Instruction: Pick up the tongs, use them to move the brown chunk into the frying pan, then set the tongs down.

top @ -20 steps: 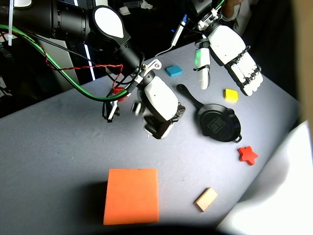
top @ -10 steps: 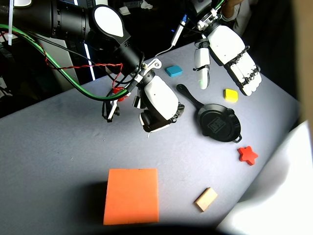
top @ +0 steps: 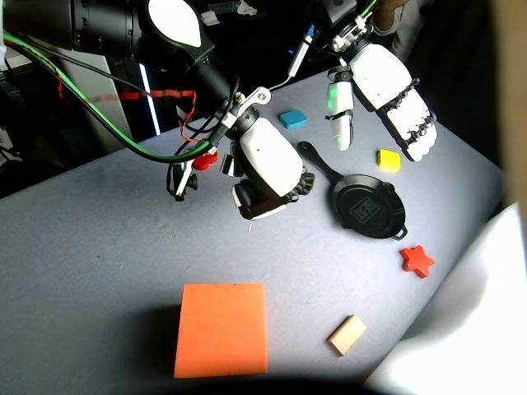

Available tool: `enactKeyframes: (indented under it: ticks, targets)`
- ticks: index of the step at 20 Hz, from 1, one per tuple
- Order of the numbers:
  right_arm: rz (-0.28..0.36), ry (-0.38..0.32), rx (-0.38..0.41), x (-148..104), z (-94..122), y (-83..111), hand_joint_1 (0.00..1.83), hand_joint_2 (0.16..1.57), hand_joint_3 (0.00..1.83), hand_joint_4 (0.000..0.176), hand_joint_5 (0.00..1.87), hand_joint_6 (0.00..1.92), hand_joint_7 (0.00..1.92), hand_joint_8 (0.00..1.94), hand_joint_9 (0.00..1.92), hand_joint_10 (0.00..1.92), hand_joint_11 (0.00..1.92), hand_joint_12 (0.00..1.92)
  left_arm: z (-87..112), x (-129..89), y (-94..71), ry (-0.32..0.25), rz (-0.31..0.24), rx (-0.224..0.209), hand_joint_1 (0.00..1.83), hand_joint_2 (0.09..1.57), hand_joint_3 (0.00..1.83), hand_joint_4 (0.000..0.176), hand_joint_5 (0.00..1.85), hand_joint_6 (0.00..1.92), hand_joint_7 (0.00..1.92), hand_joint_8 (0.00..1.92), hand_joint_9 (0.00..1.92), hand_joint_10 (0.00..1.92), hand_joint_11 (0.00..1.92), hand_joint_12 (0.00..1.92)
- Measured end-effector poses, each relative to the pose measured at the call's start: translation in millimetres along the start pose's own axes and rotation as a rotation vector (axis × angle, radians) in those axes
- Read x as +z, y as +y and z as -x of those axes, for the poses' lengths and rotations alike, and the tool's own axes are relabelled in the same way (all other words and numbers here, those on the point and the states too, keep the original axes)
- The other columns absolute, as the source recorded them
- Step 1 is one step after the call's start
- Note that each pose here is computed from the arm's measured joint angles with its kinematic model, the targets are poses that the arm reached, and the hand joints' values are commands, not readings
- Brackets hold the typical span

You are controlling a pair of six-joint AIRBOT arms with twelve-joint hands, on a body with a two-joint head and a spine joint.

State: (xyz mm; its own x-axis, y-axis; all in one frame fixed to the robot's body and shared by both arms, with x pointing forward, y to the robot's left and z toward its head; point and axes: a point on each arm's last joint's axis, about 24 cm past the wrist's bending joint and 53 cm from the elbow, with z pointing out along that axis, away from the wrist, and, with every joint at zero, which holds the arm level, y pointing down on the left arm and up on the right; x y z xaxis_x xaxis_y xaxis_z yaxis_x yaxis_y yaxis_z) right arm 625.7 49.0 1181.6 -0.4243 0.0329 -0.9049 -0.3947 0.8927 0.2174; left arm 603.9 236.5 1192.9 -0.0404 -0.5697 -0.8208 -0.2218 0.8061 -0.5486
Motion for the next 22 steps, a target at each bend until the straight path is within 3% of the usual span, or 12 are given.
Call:
enactKeyframes:
  ticks: [3, 7, 12, 17, 22]
  targets:
    - [0.013, -0.021, 0.033, 5.4, 14.0, 4.2, 0.99, 1.41, 0.0, 0.176, 1.39, 1.92, 1.58, 1.94, 1.66, 1.92, 1.65, 1.92, 7.0, 4.4, 14.1, -0.008, 0.031, -0.023, 0.0, 1.21, 0.0, 0.0, 0.0, 0.0, 0.02, 0.0, 0.02, 0.0, 0.0, 0.06]
    - [0.004, -0.053, 0.045, 24.9, 29.7, 6.2, 1.03, 1.39, 0.0, 0.176, 1.44, 1.92, 1.61, 1.94, 1.69, 1.92, 1.7, 1.92, 30.7, 17.0, 33.2, -0.049, 0.061, -0.02, 0.0, 1.17, 0.0, 0.0, 0.0, 0.0, 0.0, 0.0, 0.0, 0.0, 0.02, 0.01]
    - [0.022, -0.12, 0.011, 56.1, 49.8, 17.6, 0.93, 1.43, 0.01, 0.176, 1.42, 1.92, 1.61, 1.94, 1.69, 1.92, 1.71, 1.92, 41.7, 26.1, 44.8, -0.045, 0.07, -0.04, 0.0, 1.15, 0.0, 0.0, 0.0, 0.0, 0.01, 0.0, 0.0, 0.0, 0.02, 0.01]
    - [0.0, -0.118, 0.038, 88.4, 47.1, 14.1, 0.95, 1.42, 0.0, 0.176, 1.44, 1.92, 1.61, 1.94, 1.69, 1.92, 1.73, 1.92, 59.0, 33.5, 58.6, -0.082, 0.095, -0.049, 0.0, 1.14, 0.0, 0.0, 0.01, 0.01, 0.04, 0.01, 0.03, 0.01, 0.03, 0.02]
    - [0.046, -0.121, 0.03, 91.1, 47.7, 29.2, 0.88, 1.43, 0.01, 0.176, 1.36, 1.92, 1.57, 1.94, 1.66, 1.92, 1.68, 1.92, 62.0, 33.6, 68.3, -0.063, 0.101, -0.027, 0.0, 1.16, 0.0, 0.0, 0.0, 0.0, 0.0, 0.0, 0.0, 0.0, 0.01, 0.02]
